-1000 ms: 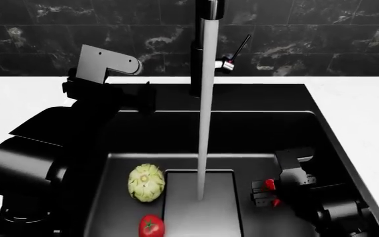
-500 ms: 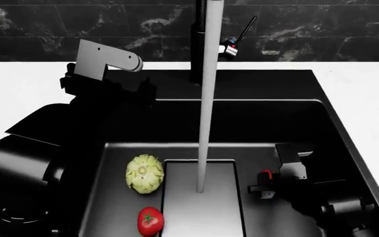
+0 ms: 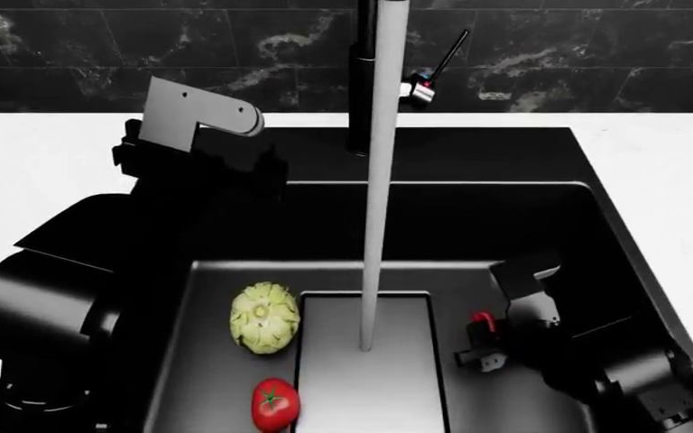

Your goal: Pick the tomatos and chili peppers from the sink and place them in one bowl. Place the artichoke in the other bowl. Then turn off the sink faucet.

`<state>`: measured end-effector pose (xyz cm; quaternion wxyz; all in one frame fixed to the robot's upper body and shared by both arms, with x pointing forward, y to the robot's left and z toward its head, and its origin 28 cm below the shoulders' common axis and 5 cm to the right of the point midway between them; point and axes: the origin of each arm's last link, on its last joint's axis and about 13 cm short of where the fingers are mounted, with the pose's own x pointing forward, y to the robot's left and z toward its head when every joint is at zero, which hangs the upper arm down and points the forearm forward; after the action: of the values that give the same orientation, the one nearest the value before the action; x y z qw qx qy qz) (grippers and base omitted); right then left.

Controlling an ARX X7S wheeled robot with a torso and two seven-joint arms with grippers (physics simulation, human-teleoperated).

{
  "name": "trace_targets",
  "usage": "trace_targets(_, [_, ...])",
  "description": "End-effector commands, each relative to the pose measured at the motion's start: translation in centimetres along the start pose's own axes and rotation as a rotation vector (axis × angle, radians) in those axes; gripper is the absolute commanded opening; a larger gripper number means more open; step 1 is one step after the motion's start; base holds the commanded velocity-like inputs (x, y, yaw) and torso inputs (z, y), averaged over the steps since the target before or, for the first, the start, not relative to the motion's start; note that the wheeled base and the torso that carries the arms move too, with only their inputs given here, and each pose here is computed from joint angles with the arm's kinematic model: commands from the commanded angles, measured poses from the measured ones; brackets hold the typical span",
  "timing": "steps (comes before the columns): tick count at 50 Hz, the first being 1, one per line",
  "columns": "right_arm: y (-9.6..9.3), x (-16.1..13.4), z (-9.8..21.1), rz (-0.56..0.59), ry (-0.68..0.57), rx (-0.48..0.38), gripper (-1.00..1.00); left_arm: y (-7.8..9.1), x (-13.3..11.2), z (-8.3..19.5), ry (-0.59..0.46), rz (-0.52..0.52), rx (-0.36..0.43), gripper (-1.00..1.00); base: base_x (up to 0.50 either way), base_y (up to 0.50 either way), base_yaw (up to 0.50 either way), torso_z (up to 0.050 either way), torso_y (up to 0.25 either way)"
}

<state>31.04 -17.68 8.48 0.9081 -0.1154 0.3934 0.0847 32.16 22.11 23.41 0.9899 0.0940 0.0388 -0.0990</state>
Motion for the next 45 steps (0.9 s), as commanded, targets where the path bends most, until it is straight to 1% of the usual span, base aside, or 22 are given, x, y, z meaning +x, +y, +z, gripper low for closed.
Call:
trace_targets(1, [1.3, -5.8, 1.7, 0.045, -0.069, -0.135, -1.0, -0.2, 0.0, 0.1, -0.011, -0.017, 0.003, 1.0, 0.0, 0.0, 0.0, 0.0, 0.0])
trace_targets(13, [1.3, -12.9, 5.7, 0.013, -0.214, -0.177, -1.0, -0.3, -0.3, 0.2, -0.007, -0.022, 0.018, 1.0, 0.0, 0.0, 0.0, 0.0, 0.0])
trace_targets(14, [1.2, -13.6, 6.0, 0.007, -0.232, -0.17, -1.0, -0.3, -0.3, 0.2, -0.029, -0.008, 0.067, 1.0, 0.0, 0.0, 0.0, 0.0, 0.0])
trace_targets(15, [1.0, -14.3, 6.5, -0.007, -0.282, -0.137, -1.0, -0.3, -0.4, 0.2, -0.03, -0.009, 0.051, 1.0, 0.0, 0.0, 0.0, 0.0, 0.0])
trace_targets(18, [0.7, -16.6, 7.3, -0.022, -0.352, -0.152, -1.0, -0.4, -0.5, 0.1, 0.003, 0.01, 0.073, 1.0, 0.0, 0.0, 0.0, 0.0, 0.0])
trace_targets(21, [0.0, -19.4, 8.0, -0.073, -0.401, -0.161, -1.0, -0.6, -1.5, 0.5, 0.019, 0.018, 0.101, 1.0, 0.0, 0.0, 0.0, 0.0, 0.0])
trace_targets(22, [-0.3, -20.3, 8.0, -0.087, -0.407, -0.165, -1.0, -0.5, -1.8, 0.8, 0.027, 0.018, 0.087, 1.0, 0.0, 0.0, 0.0, 0.0, 0.0])
trace_targets(23, [-0.6, -21.2, 8.1, -0.106, -0.425, -0.146, -1.0, -0.7, -2.3, 1.1, -0.006, -0.028, 0.132, 1.0, 0.0, 0.0, 0.0, 0.0, 0.0])
trace_targets(24, [-0.9, -22.1, 8.4, -0.126, -0.44, -0.151, -1.0, -0.9, -2.5, 1.3, 0.019, -0.017, 0.095, 1.0, 0.0, 0.0, 0.0, 0.0, 0.0])
trace_targets(28, [-1.7, -25.2, 9.5, -0.185, -0.509, -0.141, -1.0, -0.9, -3.9, 2.9, 0.033, -0.032, 0.096, 1.0, 0.0, 0.0, 0.0, 0.0, 0.0])
trace_targets(30, [-1.7, -25.4, 9.5, -0.194, -0.51, -0.146, -1.0, -0.8, -4.8, 3.8, 0.021, -0.049, 0.099, 1.0, 0.0, 0.0, 0.0, 0.0, 0.0])
trace_targets(32, [-1.7, -25.1, 9.3, -0.199, -0.51, -0.141, -1.0, -0.3, -5.3, 4.0, 0.043, 0.037, 0.079, 1.0, 0.0, 0.0, 0.0, 0.0, 0.0])
trace_targets(34, [-1.9, -25.3, 9.4, -0.209, -0.511, -0.138, -1.0, -0.5, -5.8, 3.9, 0.088, 0.052, 0.065, 1.0, 0.0, 0.0, 0.0, 0.0, 0.0])
trace_targets(37, [-1.8, -25.6, 9.5, -0.222, -0.51, -0.142, -1.0, -1.6, -7.4, 4.1, 0.13, -0.128, 0.039, 1.0, 0.0, 0.0, 0.0, 0.0, 0.0])
trace_targets(38, [-1.8, -25.6, 9.5, -0.225, -0.513, -0.143, -1.0, -1.5, -7.6, 4.1, 0.185, -0.118, -0.004, 1.0, 0.0, 0.0, 0.0, 0.0, 0.0])
trace_targets(39, [-1.7, -25.5, 9.4, -0.228, -0.515, -0.145, -1.0, -1.6, -8.0, 4.0, 0.207, -0.141, -0.002, 1.0, 0.0, 0.0, 0.0, 0.0, 0.0])
trace_targets(40, [-1.7, -25.3, 9.3, -0.23, -0.515, -0.146, -1.0, -1.5, -8.3, 3.9, 0.229, -0.16, -0.044, 1.0, 0.0, 0.0, 0.0, 0.0, 0.0])
trace_targets(41, [-1.7, -25.2, 9.3, -0.229, -0.513, -0.147, -1.0, -1.6, -8.5, 4.1, 0.238, -0.153, -0.123, 1.0, 0.0, 0.0, 0.0, 0.0, 0.0])
trace_targets(42, [-1.8, -25.1, 9.2, -0.231, -0.51, -0.146, -1.0, -1.7, -8.8, 3.6, 0.273, -0.164, -0.036, 1.0, 0.0, 0.0, 0.0, 0.0, 0.0])
trace_targets(43, [-1.8, -25.1, 9.2, -0.23, -0.506, -0.145, -1.0, -1.9, -9.3, 3.4, 0.295, -0.204, 0.006, 1.0, 0.0, 0.0, 0.0, 0.0, 0.0])
trace_targets(44, [-1.8, -25.3, 9.3, -0.232, -0.507, -0.145, -1.0, -2.0, -9.6, 3.4, 0.347, -0.192, -0.048, 1.0, 0.0, 0.0, 0.0, 0.0, 0.0])
trace_targets(45, [-1.8, -25.5, 9.4, -0.238, -0.515, -0.146, -1.0, -2.3, -9.7, 3.3, 0.366, -0.188, -0.045, 1.0, 0.0, 0.0, 0.0, 0.0, 0.0])
